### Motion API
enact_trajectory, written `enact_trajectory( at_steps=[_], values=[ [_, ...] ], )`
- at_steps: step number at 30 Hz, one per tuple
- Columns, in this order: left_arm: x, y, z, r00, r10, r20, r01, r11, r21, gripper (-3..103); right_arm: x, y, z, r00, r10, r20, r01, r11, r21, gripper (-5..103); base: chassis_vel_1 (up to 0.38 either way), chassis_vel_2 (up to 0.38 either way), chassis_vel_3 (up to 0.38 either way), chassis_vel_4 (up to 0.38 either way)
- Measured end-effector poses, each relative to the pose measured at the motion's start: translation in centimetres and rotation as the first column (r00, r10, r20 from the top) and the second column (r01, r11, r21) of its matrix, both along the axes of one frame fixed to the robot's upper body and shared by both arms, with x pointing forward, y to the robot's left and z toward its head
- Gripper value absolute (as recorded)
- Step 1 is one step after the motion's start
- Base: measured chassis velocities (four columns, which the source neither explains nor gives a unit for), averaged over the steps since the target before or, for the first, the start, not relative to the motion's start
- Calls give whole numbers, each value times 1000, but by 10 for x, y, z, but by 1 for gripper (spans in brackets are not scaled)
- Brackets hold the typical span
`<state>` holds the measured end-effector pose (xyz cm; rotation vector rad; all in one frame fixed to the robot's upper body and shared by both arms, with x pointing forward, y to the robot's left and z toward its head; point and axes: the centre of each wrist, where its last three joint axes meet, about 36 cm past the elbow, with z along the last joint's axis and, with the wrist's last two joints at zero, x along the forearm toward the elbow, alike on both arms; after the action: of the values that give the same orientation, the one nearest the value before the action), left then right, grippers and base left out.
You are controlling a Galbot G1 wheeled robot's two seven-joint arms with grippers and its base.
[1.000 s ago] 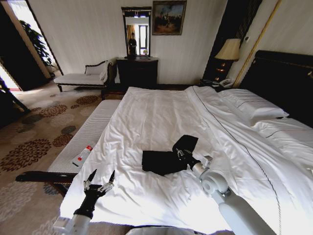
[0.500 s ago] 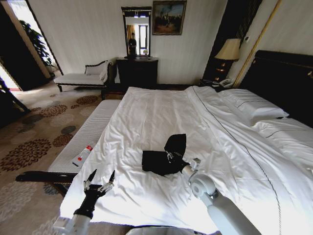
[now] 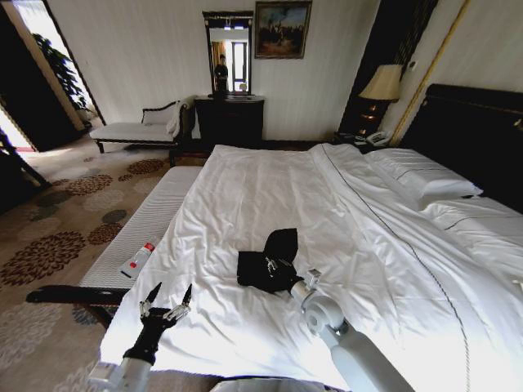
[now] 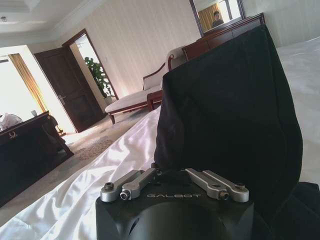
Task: Fold the clothes on the bed.
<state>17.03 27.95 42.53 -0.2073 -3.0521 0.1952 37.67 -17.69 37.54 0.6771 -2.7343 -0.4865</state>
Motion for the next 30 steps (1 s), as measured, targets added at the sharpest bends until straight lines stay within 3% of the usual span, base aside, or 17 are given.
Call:
enact_trajectory(
  at_steps=[11,25,30],
  values=[
    [0,0,0,1000,0,0,0,1000,0,100,7,13,-16,1000,5,-29,-4,999,33,7,0,0,0,0],
    [0,0,0,1000,0,0,0,1000,0,100,22,30,-39,1000,23,-1,-23,1000,4,7,0,0,0,0],
    [0,0,0,1000,0,0,0,1000,0,100,14,34,-53,998,66,16,-65,997,-37,7,0,0,0,0]
  ],
)
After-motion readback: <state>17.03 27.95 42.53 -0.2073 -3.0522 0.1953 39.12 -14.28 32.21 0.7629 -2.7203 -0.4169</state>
